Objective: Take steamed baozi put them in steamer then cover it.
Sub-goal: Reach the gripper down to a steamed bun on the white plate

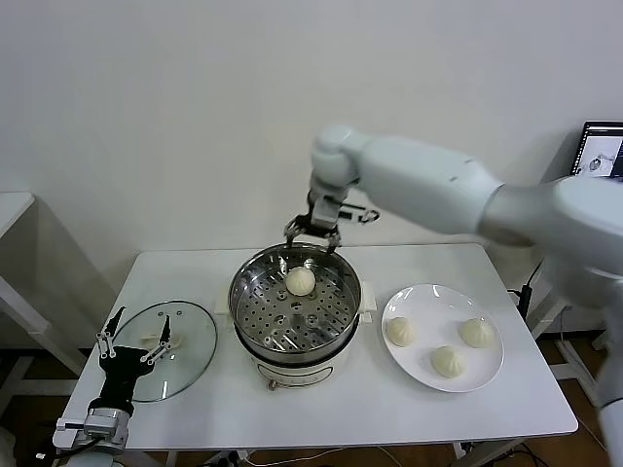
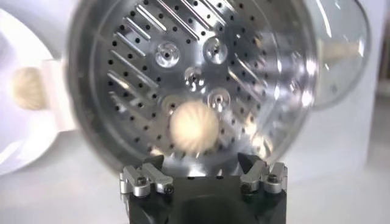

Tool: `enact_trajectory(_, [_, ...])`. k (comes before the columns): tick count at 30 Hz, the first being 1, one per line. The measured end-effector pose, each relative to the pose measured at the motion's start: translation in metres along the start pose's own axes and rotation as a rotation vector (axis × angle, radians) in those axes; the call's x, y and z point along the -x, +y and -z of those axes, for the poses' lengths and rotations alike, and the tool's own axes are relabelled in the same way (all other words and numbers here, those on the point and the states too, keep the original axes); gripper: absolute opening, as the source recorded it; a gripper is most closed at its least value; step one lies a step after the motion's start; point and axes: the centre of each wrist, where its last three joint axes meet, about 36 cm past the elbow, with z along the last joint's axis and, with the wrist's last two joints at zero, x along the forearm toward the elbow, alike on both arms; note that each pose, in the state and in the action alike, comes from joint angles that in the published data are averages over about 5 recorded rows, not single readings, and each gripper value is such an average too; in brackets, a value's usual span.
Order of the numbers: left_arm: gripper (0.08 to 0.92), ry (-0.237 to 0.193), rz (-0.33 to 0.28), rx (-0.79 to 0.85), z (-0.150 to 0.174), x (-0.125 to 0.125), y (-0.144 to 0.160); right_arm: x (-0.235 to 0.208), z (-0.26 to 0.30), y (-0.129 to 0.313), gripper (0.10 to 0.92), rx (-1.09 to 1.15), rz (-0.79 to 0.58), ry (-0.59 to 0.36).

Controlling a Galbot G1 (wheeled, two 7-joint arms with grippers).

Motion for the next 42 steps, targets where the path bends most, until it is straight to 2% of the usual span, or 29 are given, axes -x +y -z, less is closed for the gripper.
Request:
enact_trajectory(9, [0.823,-0.004,-0.013,0.004,0.002,-0.001,-0.003,-0.014,-0.037,0.118,0.823,0.552,-0.005,-0.039])
enact_trajectory(14, [0.823,-0.007,-0.02,0.004,0.002,-0.001,-0.008,0.01,-0.046,0.171,0.823,0.76,0.023,-0.058])
enact_trajectory(19, [0.823,-0.005,-0.025,0.001,0.0,0.0,-0.013,0.04,-0.049,0.205,0.823,0.887,0.055,-0.064])
enact_trajectory(28, [0.823,0.002,-0.025,0.002,-0.004,0.003,-0.014,0.092,-0.049,0.235,0.823,1.006,0.093,-0.058])
enact_trajectory(42, [0.823,0.014,-0.026,0.0,-0.009,0.005,-0.015,0.157,-0.035,0.236,0.823,1.043,0.127,-0.063])
